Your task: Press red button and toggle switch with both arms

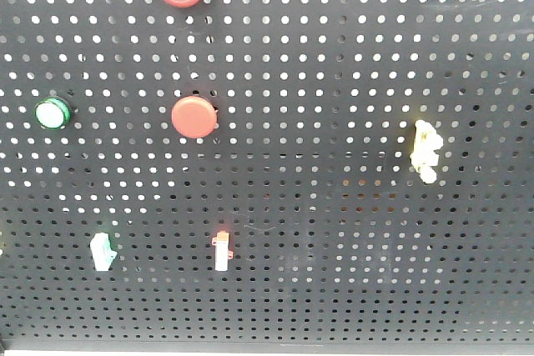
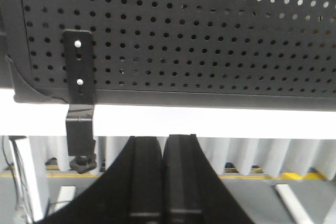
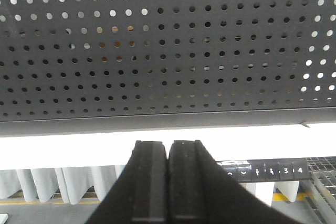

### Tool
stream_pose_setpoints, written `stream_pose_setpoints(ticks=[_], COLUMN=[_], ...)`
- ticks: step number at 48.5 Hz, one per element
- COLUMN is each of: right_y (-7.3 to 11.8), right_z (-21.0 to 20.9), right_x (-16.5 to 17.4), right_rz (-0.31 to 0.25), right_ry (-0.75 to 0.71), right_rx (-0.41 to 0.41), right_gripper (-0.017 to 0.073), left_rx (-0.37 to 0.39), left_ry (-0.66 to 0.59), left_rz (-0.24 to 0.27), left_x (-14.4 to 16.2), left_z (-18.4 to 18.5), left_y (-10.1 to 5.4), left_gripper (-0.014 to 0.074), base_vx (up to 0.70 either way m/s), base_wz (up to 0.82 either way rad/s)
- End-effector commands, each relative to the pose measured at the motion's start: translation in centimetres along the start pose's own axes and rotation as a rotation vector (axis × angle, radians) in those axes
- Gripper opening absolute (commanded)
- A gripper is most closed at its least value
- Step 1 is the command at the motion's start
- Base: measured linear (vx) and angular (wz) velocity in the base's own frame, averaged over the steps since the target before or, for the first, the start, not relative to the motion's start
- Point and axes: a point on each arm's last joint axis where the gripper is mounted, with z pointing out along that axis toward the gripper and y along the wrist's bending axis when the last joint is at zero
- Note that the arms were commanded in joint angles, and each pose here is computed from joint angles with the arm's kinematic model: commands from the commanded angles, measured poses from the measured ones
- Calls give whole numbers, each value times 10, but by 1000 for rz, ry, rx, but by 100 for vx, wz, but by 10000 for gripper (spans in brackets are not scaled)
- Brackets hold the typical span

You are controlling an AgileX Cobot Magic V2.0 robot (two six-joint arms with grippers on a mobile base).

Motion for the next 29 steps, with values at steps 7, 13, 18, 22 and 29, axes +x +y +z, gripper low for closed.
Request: stream_pose_setpoints(ticks=[7, 13, 18, 22, 29], right_y=[-1, -1, -1, -1, -1], right_z=[-1, -1, -1, -1, -1], right_x=[-5, -5, -5, -5, -10], right_rz=[-16, -16, -17, -16, -14], right_ry=[-86, -86, -87, -88, -142], right_rx=[8, 8, 8, 8, 9], right_gripper=[-3, -3, -3, -3, -3], left_rx=[5, 5, 5, 5, 7], left_ry=[-83, -83, -83, -83, -117], left_rz=[18, 18, 18, 17, 18], left_x=[-1, -1, -1, -1, -4], left_z=[0, 0, 0, 0, 0], left_y=[0, 0, 0, 0, 0], left_gripper=[2, 2, 2, 2, 2], base_vx=[0, 0, 0, 0, 0], base_wz=[0, 0, 0, 0, 0])
